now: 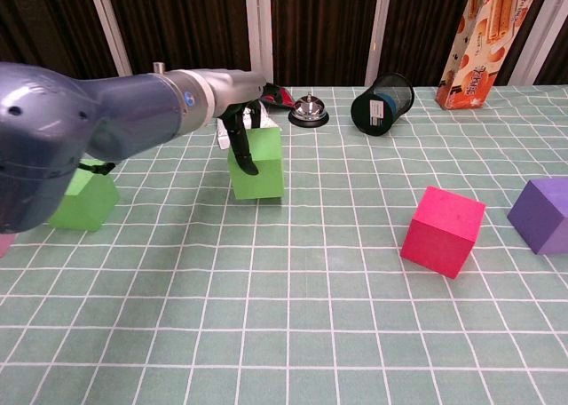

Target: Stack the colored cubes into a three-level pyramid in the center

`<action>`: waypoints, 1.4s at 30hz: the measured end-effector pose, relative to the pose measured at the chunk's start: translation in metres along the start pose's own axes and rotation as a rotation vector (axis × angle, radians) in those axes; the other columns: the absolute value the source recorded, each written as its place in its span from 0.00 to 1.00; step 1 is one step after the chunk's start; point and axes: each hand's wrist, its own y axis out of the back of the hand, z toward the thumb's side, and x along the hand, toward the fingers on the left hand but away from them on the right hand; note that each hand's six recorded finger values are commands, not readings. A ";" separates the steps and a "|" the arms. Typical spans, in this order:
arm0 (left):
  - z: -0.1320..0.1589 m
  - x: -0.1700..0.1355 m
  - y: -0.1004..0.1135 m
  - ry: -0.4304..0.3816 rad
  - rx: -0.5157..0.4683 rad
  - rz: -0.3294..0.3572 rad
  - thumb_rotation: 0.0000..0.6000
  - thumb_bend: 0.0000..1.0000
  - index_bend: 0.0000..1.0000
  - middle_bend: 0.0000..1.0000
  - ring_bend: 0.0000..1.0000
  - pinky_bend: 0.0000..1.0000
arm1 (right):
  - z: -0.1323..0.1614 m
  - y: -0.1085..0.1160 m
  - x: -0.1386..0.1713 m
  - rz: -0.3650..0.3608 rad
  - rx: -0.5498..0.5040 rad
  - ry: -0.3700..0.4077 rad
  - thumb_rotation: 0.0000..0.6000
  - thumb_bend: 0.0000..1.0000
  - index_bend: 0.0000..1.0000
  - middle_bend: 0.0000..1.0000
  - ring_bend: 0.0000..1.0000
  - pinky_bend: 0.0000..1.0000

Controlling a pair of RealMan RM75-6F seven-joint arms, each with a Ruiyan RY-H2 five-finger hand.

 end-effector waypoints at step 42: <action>0.040 0.034 -0.008 0.000 0.048 -0.045 1.00 0.20 0.06 0.10 0.05 0.09 | -0.004 0.002 -0.001 0.006 -0.013 -0.033 1.00 0.34 0.00 0.00 0.00 0.00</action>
